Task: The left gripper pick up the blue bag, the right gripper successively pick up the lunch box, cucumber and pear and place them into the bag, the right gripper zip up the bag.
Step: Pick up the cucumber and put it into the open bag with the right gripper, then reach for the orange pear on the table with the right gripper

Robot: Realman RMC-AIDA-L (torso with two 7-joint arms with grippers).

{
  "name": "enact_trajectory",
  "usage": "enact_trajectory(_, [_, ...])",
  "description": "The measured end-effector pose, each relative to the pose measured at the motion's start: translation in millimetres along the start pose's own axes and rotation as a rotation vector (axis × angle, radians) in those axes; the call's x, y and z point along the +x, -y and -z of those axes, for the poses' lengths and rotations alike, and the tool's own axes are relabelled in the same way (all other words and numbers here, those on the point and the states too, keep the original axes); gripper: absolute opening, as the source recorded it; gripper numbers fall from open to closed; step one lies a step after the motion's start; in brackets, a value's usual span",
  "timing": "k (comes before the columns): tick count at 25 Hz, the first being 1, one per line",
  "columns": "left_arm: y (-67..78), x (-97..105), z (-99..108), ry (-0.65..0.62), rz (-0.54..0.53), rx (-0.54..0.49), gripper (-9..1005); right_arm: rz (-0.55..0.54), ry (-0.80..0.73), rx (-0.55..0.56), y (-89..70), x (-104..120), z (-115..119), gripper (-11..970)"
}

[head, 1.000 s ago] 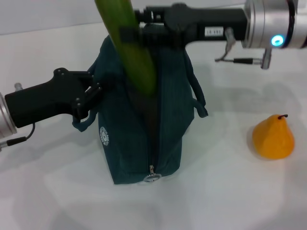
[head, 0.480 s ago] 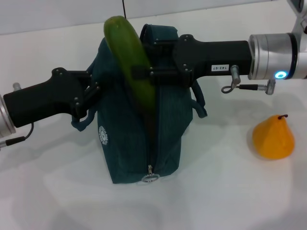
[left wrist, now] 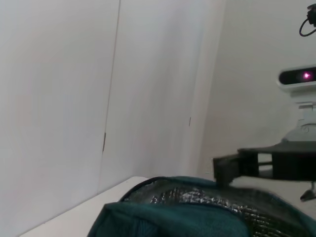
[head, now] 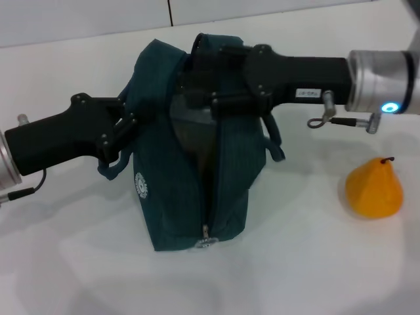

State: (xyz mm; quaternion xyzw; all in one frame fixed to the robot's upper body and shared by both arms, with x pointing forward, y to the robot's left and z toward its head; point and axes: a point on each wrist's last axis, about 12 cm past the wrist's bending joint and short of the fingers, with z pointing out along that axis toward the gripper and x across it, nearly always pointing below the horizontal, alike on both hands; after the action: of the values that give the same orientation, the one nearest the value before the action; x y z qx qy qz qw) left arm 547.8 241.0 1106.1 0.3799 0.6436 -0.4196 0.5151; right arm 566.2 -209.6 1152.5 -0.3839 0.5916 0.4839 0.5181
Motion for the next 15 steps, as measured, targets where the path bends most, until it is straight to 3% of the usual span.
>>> enact_trajectory(4, [0.3,1,2,0.002,0.005,-0.007,56,0.047,0.117,-0.019,-11.8,-3,27,857])
enact_trajectory(9, [-0.2,2,4,0.008,0.007,-0.018,56,0.098,0.202,0.004,-39.8,11,88,876])
enact_trajectory(15, [0.7,6,7,-0.002,0.011,-0.022,56,0.2,0.302,0.249,-93.4,60,171,855])
